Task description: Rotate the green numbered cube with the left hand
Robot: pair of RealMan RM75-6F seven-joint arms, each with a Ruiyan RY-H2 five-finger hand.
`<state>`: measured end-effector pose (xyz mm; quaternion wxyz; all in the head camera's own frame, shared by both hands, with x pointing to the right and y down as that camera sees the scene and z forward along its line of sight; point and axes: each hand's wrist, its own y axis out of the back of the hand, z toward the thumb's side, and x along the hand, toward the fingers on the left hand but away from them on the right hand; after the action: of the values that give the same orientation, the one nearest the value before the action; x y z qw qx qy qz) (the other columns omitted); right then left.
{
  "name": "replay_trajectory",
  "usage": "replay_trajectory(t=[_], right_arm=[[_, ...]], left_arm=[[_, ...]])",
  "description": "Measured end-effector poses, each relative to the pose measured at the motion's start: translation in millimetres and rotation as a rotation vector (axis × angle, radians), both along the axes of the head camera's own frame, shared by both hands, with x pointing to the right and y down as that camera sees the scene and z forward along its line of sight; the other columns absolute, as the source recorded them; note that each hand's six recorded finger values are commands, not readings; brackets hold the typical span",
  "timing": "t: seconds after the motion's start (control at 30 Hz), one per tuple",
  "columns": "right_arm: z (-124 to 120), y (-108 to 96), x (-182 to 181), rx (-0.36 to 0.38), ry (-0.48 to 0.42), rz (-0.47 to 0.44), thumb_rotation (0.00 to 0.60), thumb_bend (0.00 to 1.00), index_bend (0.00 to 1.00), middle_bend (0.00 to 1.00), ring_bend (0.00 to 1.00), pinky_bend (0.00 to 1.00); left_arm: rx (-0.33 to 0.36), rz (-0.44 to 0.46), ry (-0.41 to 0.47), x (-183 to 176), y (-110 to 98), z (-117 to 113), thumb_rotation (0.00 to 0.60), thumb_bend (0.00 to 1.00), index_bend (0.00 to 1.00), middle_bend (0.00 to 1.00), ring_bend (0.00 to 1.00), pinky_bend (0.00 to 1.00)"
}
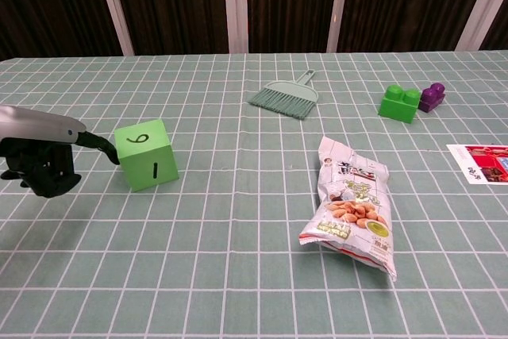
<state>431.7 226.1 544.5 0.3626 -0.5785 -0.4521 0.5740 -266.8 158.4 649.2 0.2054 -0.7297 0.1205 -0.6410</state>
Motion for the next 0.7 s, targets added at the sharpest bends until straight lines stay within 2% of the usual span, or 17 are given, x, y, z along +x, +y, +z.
replay_trajectory(t=[0.23,0.53,0.7], right_arm=[[-1.5,-0.6,2.2,0.005,-0.008,0.007,0.6,0.17,0.1,0.01,0.0,0.0],[-2.1,-0.3,1.7,0.006,-0.014,0.005,0.6,0.17,0.1,0.01,0.0,0.0],[-1.5,-0.6,1.8,0.004,-0.014,0.005,0.6,0.17,0.1,0.01,0.0,0.0]], left_arm=[[0.006,0.036,0.017,14.9,7.0,-6.8,0.6,0.81,0.12,0.83,0.74,0.79],[0.068,0.11,-0.008,37.6,12.1,-8.3,0.6,0.81,0.12,0.83,0.74,0.79],[0.066,0.124,0.013,55.9,16.2,-9.0,0.6,0.81,0.12,0.83,0.74,0.79]])
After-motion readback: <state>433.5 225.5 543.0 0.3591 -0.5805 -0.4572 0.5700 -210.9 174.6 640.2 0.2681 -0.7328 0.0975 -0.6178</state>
